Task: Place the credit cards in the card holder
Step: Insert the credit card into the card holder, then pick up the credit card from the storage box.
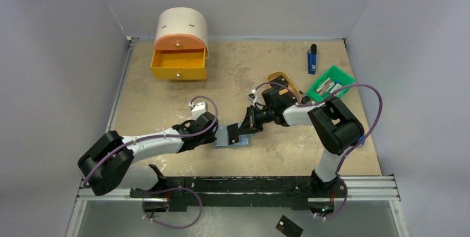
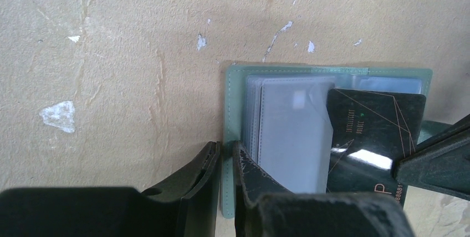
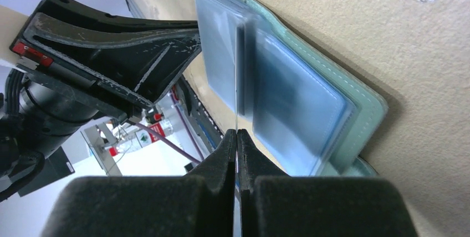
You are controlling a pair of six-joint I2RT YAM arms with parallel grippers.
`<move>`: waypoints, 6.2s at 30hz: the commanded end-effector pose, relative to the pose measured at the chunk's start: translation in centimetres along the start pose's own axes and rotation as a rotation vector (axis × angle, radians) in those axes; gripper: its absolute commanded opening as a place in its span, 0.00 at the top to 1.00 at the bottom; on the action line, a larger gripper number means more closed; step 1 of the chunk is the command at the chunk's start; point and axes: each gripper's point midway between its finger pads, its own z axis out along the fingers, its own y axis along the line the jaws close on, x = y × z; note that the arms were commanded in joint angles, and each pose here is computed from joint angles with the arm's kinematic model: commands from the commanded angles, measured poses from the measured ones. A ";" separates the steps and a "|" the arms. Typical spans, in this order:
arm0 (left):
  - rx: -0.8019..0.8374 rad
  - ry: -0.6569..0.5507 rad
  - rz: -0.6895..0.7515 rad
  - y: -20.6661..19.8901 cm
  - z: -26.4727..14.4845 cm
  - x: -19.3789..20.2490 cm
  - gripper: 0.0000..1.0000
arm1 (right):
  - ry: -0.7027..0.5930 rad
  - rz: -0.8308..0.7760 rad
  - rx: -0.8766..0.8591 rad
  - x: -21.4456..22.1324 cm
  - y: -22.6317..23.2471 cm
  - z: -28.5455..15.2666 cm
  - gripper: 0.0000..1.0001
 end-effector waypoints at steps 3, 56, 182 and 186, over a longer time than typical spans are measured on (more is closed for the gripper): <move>0.007 -0.001 -0.011 -0.2 0.4 0.2 0.86 | 0.002 -0.030 -0.074 -0.4 1.8 0.2 1.00; 0.043 0.015 -0.012 -1.3 0.7 0.3 0.87 | 0.008 0.070 -0.070 -0.4 1.3 3.9 1.00; 0.258 -0.285 -0.210 -3.0 -6.9 -7.6 0.68 | -1.165 0.557 0.312 -22.5 -7.4 -20.4 0.39; 0.265 -0.276 -0.232 -3.0 -6.4 -7.1 0.68 | -1.158 0.581 0.368 -23.6 -8.4 -20.1 0.39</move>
